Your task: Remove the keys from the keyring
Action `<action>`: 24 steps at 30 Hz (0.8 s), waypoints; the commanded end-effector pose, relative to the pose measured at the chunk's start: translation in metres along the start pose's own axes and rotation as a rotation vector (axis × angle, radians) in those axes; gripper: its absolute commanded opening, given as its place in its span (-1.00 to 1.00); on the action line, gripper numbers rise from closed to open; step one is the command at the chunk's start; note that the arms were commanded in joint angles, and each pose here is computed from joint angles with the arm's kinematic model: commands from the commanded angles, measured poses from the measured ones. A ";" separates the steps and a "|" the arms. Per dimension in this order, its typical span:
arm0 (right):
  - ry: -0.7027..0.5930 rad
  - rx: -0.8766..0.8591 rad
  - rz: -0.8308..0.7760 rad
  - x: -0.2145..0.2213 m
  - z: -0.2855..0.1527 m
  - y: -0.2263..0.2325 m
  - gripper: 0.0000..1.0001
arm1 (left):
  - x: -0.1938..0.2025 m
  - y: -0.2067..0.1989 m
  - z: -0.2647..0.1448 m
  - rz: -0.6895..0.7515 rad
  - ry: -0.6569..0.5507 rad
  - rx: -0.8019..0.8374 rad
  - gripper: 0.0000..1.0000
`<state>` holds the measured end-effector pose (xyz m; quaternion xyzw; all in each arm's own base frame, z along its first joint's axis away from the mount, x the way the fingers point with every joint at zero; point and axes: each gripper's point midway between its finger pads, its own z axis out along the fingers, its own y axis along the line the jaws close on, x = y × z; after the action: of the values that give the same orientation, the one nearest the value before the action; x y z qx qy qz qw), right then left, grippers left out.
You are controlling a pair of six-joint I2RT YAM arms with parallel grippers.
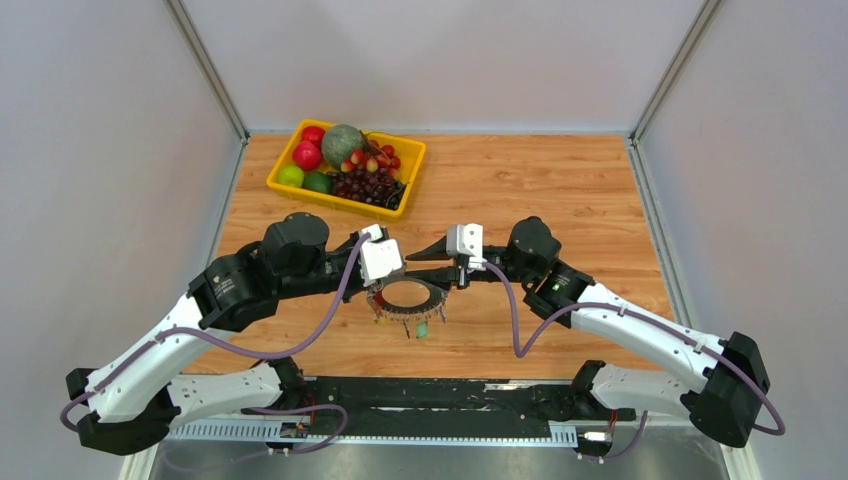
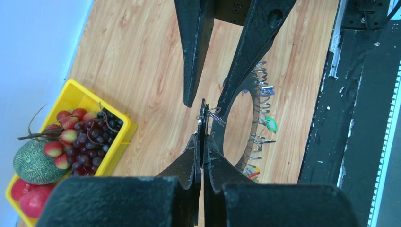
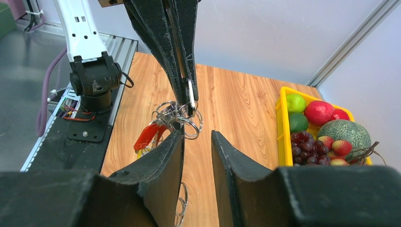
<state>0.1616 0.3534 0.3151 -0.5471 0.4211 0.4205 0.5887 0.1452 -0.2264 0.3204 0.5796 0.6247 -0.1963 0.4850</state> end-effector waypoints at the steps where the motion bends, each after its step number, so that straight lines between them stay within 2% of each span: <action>1: -0.070 -0.006 -0.069 -0.030 0.001 -0.003 -0.34 | -0.036 0.011 -0.011 0.034 -0.121 -0.033 -1.00; 16: -0.086 -0.013 -0.083 -0.038 0.004 -0.003 -0.44 | -0.033 0.008 -0.008 0.025 -0.110 -0.017 -1.00; 24: -0.080 -0.015 -0.074 -0.034 0.004 -0.001 -0.82 | -0.036 0.010 -0.011 0.023 -0.118 -0.026 -1.00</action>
<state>0.1577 0.3556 0.3220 -0.5495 0.4112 0.4234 0.5914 0.1451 -0.2292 0.3222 0.5810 0.6227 -0.2003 0.4842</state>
